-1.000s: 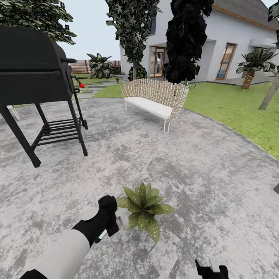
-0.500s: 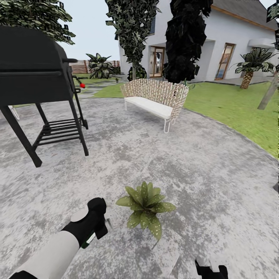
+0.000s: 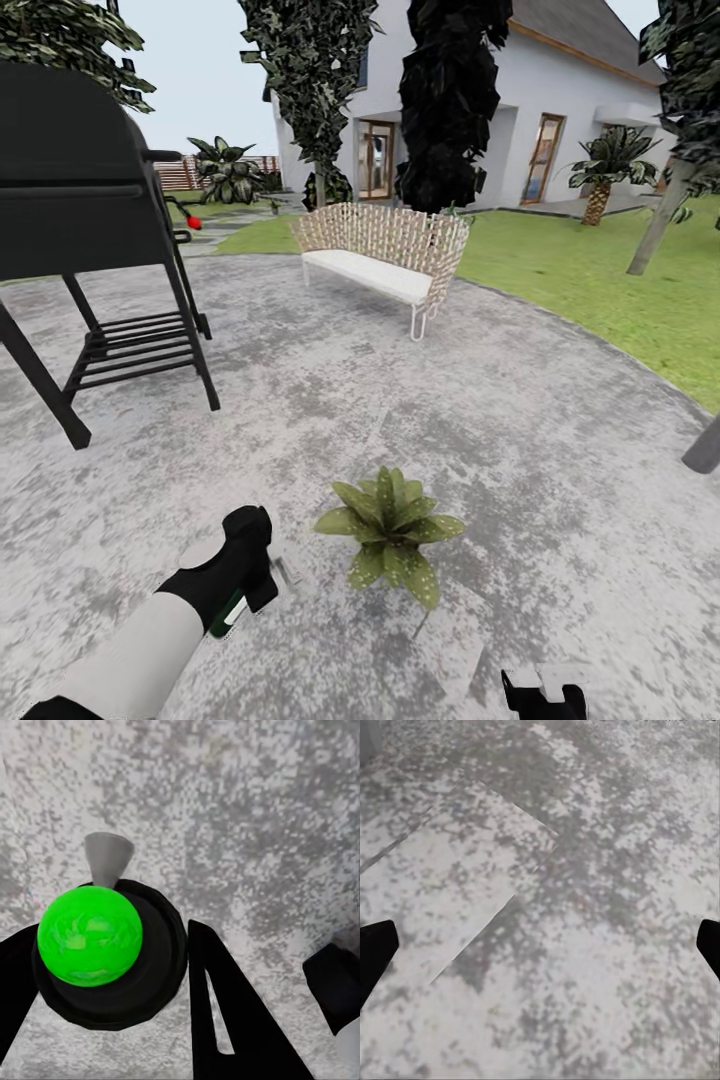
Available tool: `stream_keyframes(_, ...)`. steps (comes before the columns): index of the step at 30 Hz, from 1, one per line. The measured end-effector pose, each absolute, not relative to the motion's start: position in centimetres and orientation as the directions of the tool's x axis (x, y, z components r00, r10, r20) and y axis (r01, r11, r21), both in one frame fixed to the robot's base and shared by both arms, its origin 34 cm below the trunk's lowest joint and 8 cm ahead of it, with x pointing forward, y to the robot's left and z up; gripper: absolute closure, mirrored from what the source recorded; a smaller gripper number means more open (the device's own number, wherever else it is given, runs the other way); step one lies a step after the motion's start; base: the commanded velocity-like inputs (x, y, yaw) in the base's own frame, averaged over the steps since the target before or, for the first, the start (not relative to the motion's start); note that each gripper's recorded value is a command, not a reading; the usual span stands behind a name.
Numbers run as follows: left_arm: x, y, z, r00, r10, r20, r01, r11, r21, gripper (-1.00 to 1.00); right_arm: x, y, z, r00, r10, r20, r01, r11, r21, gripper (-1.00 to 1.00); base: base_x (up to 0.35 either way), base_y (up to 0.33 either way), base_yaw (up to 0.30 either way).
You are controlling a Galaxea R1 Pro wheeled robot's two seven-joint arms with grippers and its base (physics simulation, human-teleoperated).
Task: Pick up the pesticide atomizer in the garden and spray insectifuge to fully cover both potted plants in the garden.
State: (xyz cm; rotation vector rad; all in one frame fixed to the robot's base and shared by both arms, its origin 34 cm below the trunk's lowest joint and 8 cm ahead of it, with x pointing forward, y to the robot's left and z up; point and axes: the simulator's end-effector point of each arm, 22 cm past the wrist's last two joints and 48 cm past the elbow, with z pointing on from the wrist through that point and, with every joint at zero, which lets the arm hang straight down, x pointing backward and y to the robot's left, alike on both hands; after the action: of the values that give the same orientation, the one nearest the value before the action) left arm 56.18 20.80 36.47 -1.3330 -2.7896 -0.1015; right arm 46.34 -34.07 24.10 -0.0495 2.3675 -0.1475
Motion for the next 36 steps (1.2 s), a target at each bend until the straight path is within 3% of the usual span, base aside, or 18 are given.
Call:
stream_keyframes(5, 57.2, 20.2, 37.3, -0.626, 0.778, 0.054, 0.780, 0.625, 0.045, 1.00, 46.4, -34.4, 24.2, -0.717, -0.080, -0.693, 0.010, 0.992, -0.125, -1.00, 0.195, 0.267, -0.076)
stream_keyframes(14, 57.9, 18.7, 39.0, -0.612, 0.790, 0.033, 0.790, 0.613, -0.016, 1.00, 46.4, -34.5, 24.2, -0.717, -0.081, -0.693, 0.010, 0.992, -0.126, -1.00, 0.246, 0.206, -0.278)
stream_keyframes(25, 57.7, 18.9, 38.8, -0.587, 0.807, 0.061, 0.808, 0.589, -0.004, 1.00, 46.4, -34.5, 24.2, -0.717, -0.081, -0.692, 0.010, 0.992, -0.126, -1.00, 0.009, 0.006, -0.288)
stream_keyframes(29, 58.0, 21.6, 38.7, -0.567, 0.811, 0.146, 0.824, 0.562, 0.080, 1.00, 46.3, -34.6, 24.2, -0.718, -0.082, -0.691, 0.010, 0.992, -0.128, -1.00, -0.028, 0.026, -0.036)
stream_keyframes(36, 57.6, 21.7, 38.5, -0.575, 0.805, 0.148, 0.818, 0.571, 0.072, 1.00, 46.4, -34.6, 24.2, -0.717, -0.082, -0.692, 0.011, 0.992, -0.128, -1.00, 0.031, 0.205, -0.070)
